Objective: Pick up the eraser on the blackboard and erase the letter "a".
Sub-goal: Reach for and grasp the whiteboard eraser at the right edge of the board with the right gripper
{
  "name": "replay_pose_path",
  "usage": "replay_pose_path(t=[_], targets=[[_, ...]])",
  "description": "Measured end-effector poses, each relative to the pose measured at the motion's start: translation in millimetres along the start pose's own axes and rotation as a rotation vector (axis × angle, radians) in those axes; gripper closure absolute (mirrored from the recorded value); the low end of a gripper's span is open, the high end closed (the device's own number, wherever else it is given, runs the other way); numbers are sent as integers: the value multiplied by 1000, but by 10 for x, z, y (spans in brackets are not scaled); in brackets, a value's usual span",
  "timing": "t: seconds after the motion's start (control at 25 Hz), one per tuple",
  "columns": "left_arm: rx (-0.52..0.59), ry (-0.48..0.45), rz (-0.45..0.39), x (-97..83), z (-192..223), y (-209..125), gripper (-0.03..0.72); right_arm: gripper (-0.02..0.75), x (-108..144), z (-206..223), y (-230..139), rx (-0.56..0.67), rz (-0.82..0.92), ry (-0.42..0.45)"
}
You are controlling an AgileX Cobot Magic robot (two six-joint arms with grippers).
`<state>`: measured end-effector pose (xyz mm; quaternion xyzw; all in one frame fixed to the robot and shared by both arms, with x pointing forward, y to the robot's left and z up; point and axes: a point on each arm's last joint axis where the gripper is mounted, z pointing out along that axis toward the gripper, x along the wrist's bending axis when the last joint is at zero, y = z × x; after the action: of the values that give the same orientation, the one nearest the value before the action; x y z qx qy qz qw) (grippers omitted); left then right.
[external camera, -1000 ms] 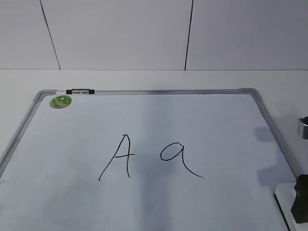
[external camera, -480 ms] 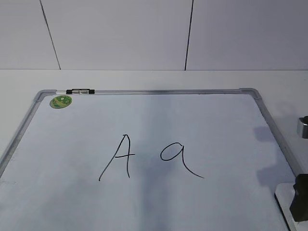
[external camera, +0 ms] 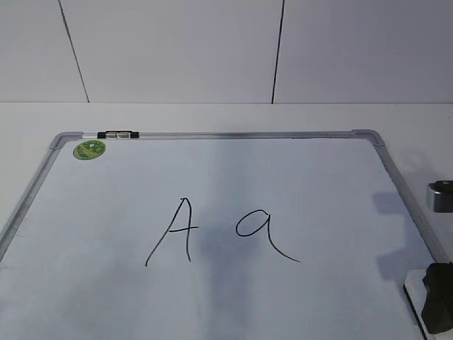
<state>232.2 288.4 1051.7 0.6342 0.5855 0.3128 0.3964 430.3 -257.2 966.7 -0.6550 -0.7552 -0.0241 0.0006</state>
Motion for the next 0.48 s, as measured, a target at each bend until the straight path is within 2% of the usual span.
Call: replay_pose_path(t=[0.48], targets=[[0,0,0,0,0,0,433,86,1,56,33,10,2,1]])
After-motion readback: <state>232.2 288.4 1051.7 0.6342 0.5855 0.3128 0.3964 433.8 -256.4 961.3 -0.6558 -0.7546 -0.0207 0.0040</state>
